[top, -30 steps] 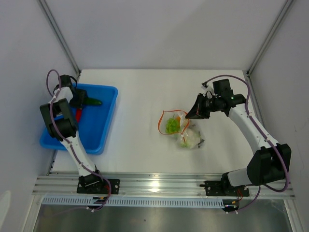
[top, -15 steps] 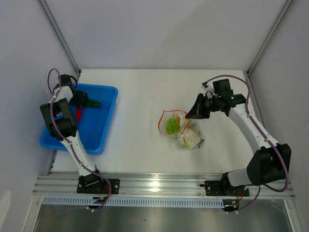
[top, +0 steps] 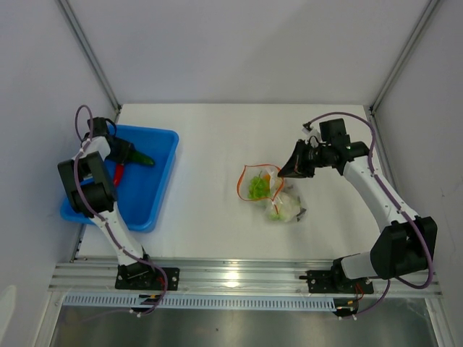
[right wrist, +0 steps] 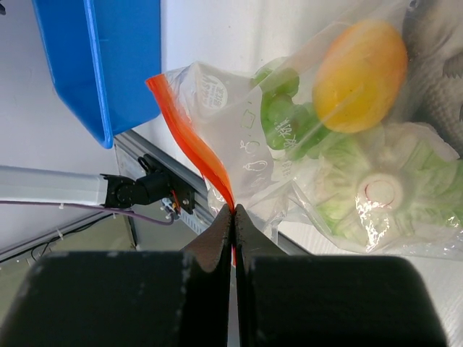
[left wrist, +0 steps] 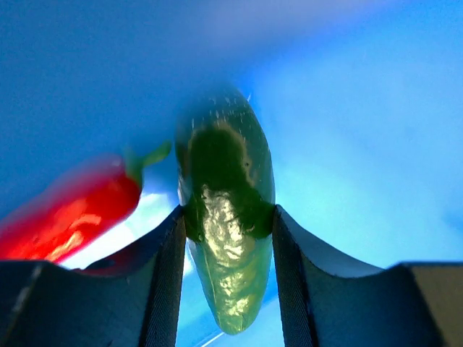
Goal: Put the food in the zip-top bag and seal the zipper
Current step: Pick up the fake vegetable from the bin.
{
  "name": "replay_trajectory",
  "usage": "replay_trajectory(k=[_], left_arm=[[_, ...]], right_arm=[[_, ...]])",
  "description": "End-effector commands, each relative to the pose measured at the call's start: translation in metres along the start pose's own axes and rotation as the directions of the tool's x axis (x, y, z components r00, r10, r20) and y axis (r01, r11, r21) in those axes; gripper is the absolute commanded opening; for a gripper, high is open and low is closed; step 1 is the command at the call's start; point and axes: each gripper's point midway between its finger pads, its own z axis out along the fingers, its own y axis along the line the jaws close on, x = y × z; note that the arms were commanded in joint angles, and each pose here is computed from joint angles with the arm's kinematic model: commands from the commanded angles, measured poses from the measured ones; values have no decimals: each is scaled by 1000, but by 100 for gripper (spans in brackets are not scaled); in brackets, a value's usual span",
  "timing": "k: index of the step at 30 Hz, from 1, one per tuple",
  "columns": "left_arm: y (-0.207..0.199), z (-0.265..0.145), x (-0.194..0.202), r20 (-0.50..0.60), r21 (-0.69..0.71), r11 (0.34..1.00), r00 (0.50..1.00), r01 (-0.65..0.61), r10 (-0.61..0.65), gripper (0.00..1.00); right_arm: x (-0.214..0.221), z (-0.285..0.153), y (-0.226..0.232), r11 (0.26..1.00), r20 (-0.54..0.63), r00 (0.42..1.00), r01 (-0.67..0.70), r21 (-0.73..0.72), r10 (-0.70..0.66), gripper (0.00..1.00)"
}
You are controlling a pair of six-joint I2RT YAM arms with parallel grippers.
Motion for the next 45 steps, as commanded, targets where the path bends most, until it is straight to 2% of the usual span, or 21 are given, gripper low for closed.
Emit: replay_trajectory(k=[1, 6, 15, 25, 29, 34, 40, 45], left_arm=[[-10, -34, 11, -10, 68, 996, 998, -60, 61, 1], [1, -60, 22, -10, 81, 994, 997, -74, 75, 1], [-2, -128, 57, -22, 259, 966, 1000, -10, 16, 0], [-25, -185, 92, -73, 389, 920, 994, -48, 83, 1], [-54, -205, 121, -120, 454, 888, 984, -65, 133, 0], [-78, -232, 139, -122, 505, 858, 976, -93, 178, 1], [-109, -273, 154, -112, 613, 780, 962, -130, 248, 0], [-127, -299, 221, -188, 721, 677, 901, -143, 391, 1]], right_arm=[[-4, -11, 10, 998, 51, 998, 49, -27, -48, 0], [0, -16, 10, 997, 67, 995, 75, -27, -73, 0], [11, -17, 6, 997, 65, 995, 76, -29, -74, 0], [11, -22, 10, 997, 68, 995, 73, -32, -71, 0], [8, -21, 12, 997, 66, 996, 70, -32, -68, 0], [2, -17, 12, 998, 63, 997, 57, -34, -55, 0], [0, -13, 10, 999, 57, 997, 45, -31, -43, 0], [-2, -9, 12, 999, 42, 999, 2, -46, 0, 0]])
